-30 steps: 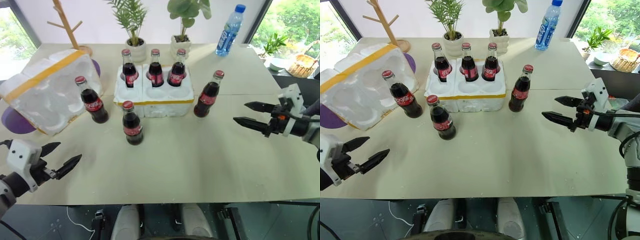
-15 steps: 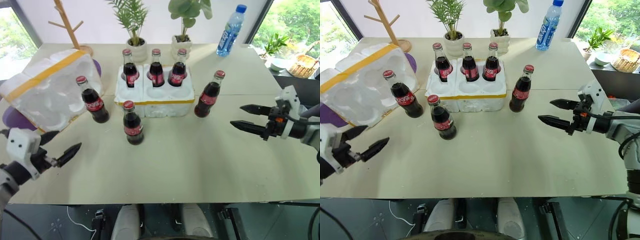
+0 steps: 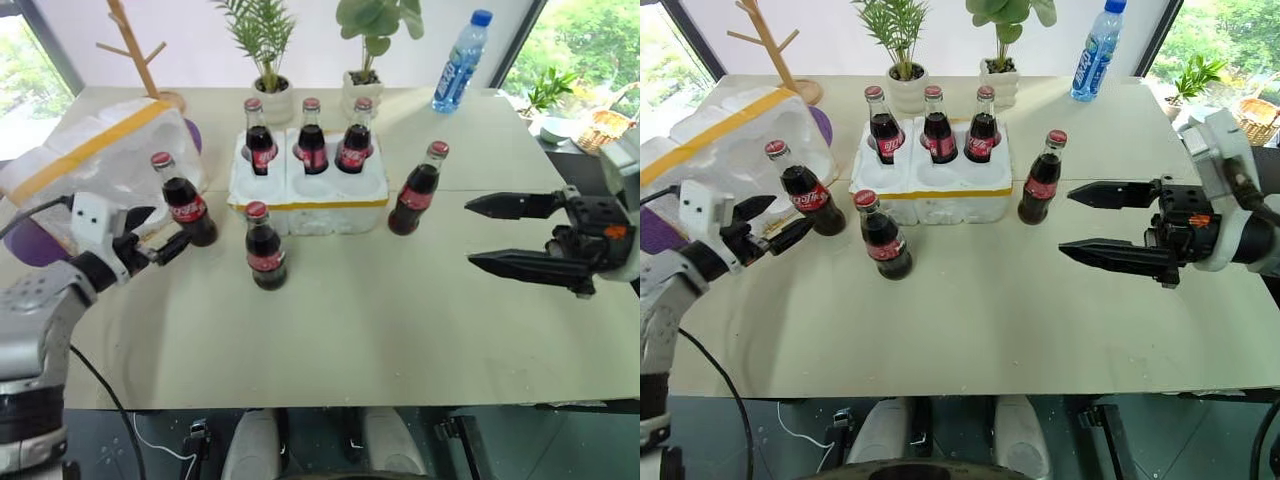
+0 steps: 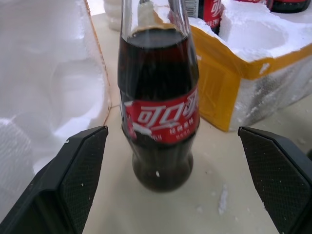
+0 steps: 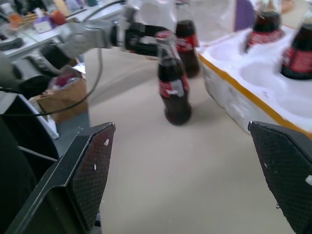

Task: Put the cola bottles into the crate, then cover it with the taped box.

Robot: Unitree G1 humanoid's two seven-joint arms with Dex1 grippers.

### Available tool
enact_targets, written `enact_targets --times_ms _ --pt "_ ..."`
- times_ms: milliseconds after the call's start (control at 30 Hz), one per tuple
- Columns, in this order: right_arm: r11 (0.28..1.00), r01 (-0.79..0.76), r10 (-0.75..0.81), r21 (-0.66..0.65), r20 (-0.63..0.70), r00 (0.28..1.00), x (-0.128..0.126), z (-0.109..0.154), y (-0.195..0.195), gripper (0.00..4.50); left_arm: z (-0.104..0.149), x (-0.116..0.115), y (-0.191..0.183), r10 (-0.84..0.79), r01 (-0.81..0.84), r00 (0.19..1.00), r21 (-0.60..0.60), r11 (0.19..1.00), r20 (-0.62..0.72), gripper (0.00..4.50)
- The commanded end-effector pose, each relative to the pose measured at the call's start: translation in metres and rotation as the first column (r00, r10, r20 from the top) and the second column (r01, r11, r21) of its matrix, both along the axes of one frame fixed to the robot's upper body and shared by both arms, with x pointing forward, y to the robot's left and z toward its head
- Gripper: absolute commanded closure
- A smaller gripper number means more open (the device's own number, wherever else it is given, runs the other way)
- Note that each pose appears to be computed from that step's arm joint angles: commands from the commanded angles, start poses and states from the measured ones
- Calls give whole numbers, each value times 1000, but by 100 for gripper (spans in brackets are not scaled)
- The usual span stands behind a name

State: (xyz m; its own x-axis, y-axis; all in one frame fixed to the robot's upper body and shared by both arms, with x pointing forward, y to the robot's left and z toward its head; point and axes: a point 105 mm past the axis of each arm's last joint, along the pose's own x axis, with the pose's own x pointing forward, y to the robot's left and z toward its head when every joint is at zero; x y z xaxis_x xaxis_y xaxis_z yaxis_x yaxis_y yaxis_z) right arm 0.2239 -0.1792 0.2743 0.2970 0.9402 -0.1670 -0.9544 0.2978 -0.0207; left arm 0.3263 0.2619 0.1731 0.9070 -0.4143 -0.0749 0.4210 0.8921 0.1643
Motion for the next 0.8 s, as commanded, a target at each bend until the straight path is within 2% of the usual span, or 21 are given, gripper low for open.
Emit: enact_targets --times_ms 33,367,400,433,533,700,800 --pt "1000 -15 16 -5 32 999 -7 8 7 0 7 12 -6 -25 24 999 21 1000 40 4" --pt "999 -28 27 23 50 998 -1 8 20 0 0 46 -23 -60 59 997 23 998 46 4" --pt "999 -26 24 23 52 998 0 8 20 0 1 46 -25 -70 69 996 18 997 52 27" --pt "999 -23 22 22 52 998 1 7 21 0 2 45 -26 -81 81 995 15 997 53 54" --pt "1000 -18 17 21 54 998 2 6 21 0 4 40 -28 -108 107 993 17 994 50 174" --pt "1000 -1 0 25 44 999 1 6 19 0 17 16 -26 -208 208 978 8 978 4 169" --pt "999 -10 9 38 24 1000 0 7 20 0 34 -4 -32 -325 324 944 -27 946 -53 169"
